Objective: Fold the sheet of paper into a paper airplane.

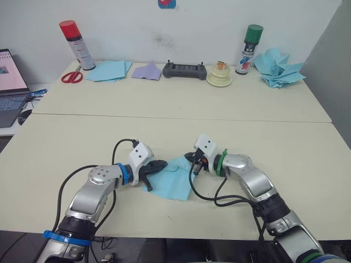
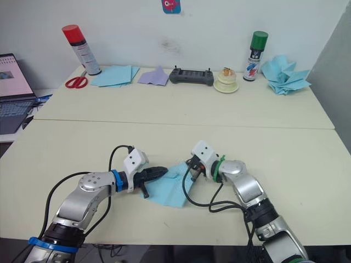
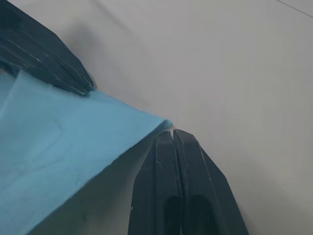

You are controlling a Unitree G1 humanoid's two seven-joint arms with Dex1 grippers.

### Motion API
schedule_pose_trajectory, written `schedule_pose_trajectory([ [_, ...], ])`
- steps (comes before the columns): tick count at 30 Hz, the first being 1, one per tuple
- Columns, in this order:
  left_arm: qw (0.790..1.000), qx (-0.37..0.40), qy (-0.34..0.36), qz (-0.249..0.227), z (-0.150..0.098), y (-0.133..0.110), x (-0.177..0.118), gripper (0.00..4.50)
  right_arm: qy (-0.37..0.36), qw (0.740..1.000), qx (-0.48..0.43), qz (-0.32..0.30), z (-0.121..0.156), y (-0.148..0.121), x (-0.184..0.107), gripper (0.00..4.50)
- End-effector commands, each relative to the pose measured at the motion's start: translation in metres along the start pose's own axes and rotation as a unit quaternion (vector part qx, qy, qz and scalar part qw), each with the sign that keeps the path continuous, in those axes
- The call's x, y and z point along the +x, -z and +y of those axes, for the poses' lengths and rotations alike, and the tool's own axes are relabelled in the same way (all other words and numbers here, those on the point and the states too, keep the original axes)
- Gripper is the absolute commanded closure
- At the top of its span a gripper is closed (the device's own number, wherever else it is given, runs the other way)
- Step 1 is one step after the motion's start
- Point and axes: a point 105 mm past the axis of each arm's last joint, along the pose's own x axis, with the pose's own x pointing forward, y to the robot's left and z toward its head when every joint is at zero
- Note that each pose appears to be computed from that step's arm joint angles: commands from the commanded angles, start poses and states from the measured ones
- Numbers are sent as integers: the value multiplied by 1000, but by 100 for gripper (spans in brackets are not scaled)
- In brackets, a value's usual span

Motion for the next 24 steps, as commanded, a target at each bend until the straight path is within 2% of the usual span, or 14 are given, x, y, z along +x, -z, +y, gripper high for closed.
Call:
schedule_pose_trajectory([
  [1,1000,-7,-1,25,-2,12,1,444,11,1000,-9,-16,-10,-11,-8,450],
  [6,999,-11,1,31,-4,11,4,444,5,999,-9,-43,-7,-28,-8,450],
  [10,999,-11,4,30,-8,10,7,444,-19,998,4,-57,8,-39,0,450],
  [24,1000,-7,-1,30,-5,4,2,444,-34,999,12,5,27,4,21,450],
])
